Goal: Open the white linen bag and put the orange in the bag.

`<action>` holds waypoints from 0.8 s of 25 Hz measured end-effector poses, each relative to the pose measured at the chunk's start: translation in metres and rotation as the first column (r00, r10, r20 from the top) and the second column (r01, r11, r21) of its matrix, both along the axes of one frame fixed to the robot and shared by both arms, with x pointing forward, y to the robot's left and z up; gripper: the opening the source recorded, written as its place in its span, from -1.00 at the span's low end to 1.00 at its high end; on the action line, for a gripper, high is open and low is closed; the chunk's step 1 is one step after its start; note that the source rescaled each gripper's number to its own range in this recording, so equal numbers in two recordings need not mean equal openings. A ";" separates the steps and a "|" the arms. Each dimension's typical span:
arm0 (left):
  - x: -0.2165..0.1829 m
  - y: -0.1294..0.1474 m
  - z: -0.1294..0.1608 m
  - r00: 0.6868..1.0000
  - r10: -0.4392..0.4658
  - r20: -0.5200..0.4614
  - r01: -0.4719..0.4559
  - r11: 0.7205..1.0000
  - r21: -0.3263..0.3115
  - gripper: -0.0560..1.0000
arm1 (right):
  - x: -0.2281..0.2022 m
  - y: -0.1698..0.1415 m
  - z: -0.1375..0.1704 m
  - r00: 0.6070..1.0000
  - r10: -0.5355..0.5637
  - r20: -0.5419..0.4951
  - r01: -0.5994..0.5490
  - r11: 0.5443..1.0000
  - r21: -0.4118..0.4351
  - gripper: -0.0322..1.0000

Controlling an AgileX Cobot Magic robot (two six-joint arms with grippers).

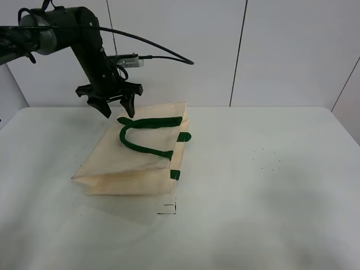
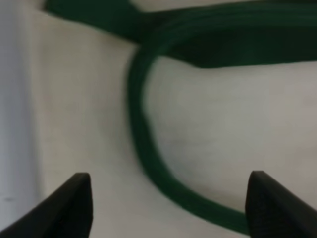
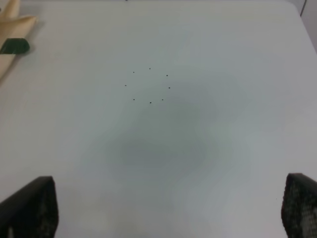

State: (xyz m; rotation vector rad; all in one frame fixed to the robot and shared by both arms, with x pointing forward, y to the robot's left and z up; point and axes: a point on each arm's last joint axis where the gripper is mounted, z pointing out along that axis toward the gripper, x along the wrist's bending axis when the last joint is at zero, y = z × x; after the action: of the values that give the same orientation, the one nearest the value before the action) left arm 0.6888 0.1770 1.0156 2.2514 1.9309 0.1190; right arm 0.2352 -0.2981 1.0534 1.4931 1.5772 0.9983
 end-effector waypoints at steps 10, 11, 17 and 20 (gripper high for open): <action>0.012 0.066 0.002 0.992 0.127 0.014 -0.128 0.991 0.031 0.73 | 0.000 0.000 0.000 1.000 0.002 0.000 -0.002 1.000 -0.001 1.00; 0.014 0.079 0.002 0.988 0.152 0.014 -0.152 0.988 0.032 0.73 | 0.000 0.000 0.000 1.000 0.002 0.000 -0.002 1.000 -0.001 1.00; 0.016 0.133 0.003 0.966 0.257 0.019 -0.257 0.965 0.052 0.73 | 0.000 0.000 0.000 1.000 0.002 0.000 -0.002 1.000 -0.001 1.00; 0.011 0.140 0.004 0.964 0.266 0.015 -0.267 0.961 0.069 0.73 | 0.000 0.000 0.000 1.000 0.002 0.000 -0.002 1.000 -0.001 1.00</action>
State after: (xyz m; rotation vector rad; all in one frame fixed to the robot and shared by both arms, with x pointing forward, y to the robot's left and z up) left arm 0.7001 0.3168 1.0193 2.0155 2.2516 0.2305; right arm 0.2352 -0.2982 1.0534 1.4915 1.5789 0.9986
